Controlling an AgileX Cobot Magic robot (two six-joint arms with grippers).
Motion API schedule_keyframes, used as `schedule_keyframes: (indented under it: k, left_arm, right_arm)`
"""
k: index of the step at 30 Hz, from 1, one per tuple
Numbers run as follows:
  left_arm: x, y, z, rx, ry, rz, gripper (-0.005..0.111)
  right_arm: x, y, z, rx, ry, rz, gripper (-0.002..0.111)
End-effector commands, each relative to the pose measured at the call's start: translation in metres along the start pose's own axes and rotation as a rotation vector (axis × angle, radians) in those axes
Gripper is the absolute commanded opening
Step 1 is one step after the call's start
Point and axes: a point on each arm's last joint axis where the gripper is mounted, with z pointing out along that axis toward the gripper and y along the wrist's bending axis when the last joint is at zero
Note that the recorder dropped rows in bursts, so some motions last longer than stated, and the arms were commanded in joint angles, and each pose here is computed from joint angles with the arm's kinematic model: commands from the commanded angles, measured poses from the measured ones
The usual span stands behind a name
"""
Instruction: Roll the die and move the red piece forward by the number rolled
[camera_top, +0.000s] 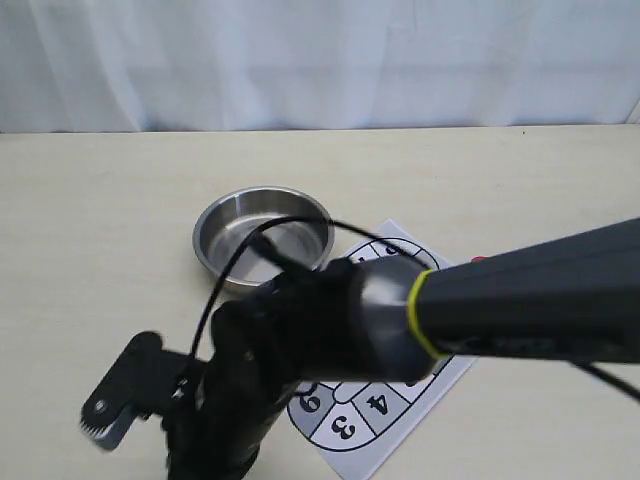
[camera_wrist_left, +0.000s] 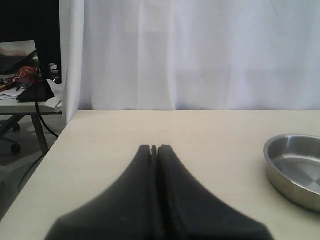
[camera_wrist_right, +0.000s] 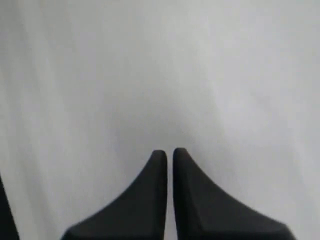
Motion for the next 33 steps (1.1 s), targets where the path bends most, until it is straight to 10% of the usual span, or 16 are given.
schedule_keyframes:
  k: [1, 15, 24, 33]
  left_arm:
    - [-0.003, 0.000, 0.000, 0.001, -0.019, -0.002, 0.000]
    - [-0.003, 0.000, 0.000, 0.001, -0.019, -0.002, 0.000]
    - [-0.003, 0.000, 0.000, 0.001, -0.019, -0.004, 0.000]
    - [-0.003, 0.000, 0.000, 0.001, -0.019, -0.004, 0.000]
  right_arm:
    - [0.020, -0.034, -0.035, 0.057, -0.048, 0.125, 0.004]
    - [0.101, -0.144, -0.145, 0.277, -0.224, 0.591, 0.006]
    - [0.148, -0.190, -0.167, 0.391, -0.269, 0.775, 0.050]
    - [0.177, -0.214, -0.162, 0.448, -0.227, 0.853, 0.067]
